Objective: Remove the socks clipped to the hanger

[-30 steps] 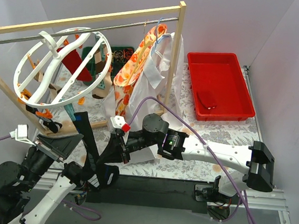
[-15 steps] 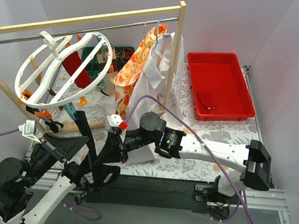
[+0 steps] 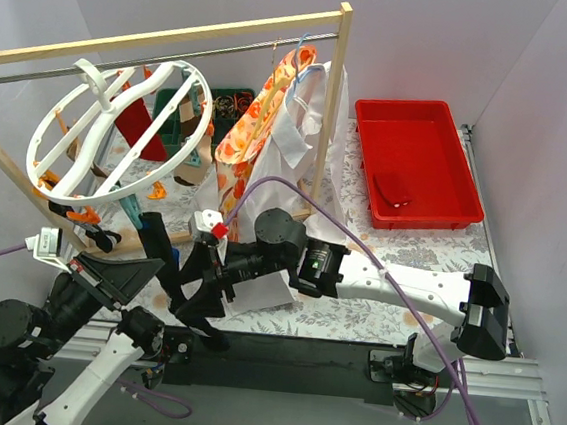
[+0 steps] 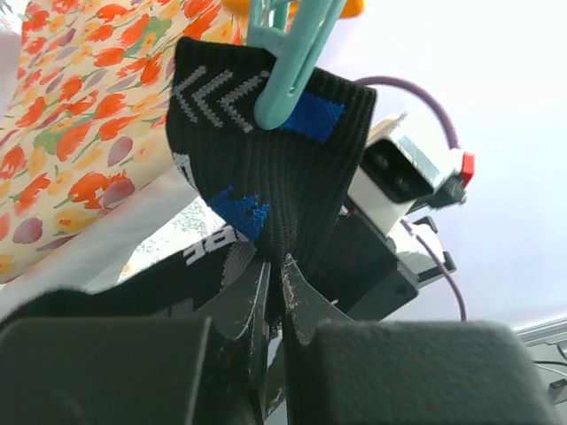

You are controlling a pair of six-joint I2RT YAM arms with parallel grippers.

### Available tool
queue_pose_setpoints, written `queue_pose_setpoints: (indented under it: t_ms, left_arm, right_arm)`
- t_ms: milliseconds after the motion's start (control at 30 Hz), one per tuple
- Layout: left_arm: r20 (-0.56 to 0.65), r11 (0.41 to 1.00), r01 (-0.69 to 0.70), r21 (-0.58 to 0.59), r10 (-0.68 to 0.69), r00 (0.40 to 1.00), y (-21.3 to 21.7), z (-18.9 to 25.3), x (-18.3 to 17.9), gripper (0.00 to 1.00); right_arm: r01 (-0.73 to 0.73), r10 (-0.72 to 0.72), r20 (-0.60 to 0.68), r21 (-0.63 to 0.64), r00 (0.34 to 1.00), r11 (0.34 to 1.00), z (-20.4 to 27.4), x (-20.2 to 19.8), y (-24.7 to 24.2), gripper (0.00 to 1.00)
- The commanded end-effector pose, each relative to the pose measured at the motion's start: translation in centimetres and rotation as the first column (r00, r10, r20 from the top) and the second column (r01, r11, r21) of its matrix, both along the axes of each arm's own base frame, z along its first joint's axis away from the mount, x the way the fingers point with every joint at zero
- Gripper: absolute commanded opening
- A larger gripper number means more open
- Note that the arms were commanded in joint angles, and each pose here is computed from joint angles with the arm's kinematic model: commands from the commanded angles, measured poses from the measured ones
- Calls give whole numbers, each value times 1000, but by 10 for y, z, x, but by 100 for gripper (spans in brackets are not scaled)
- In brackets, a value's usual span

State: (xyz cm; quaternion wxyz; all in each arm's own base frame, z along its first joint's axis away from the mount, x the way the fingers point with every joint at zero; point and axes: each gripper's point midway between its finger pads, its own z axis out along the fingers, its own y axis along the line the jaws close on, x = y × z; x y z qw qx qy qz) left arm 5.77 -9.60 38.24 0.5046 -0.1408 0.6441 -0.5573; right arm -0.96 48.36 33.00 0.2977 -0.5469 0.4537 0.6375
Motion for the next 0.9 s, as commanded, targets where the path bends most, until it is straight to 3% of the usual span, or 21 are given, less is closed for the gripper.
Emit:
queue_pose_setpoints:
  t_ms: [0,267,400,633,867]
  left_arm:
    - [-38,996,-1,86,4,999,-2,-6,5,0]
    - [-58,988,-36,150,45,997,5,-15,8,0]
    - [-83,979,-55,195,72,994,9,-23,11,0]
    - [-80,967,-58,247,79,994,11,-28,12,0]
    - [-84,952,-60,299,89,993,12,-34,16,0]
  right_arm:
    - [192,-192,29,5,981,981,31,34,7,78]
    - [440,-440,-23,14,898,898,66,80,24,83]
    - [492,-490,-56,24,870,870,81,91,32,82]
    - [474,-473,-34,93,881,876,99,84,48,73]
    - [581,-567,-130,129,813,803,112,104,60,70]
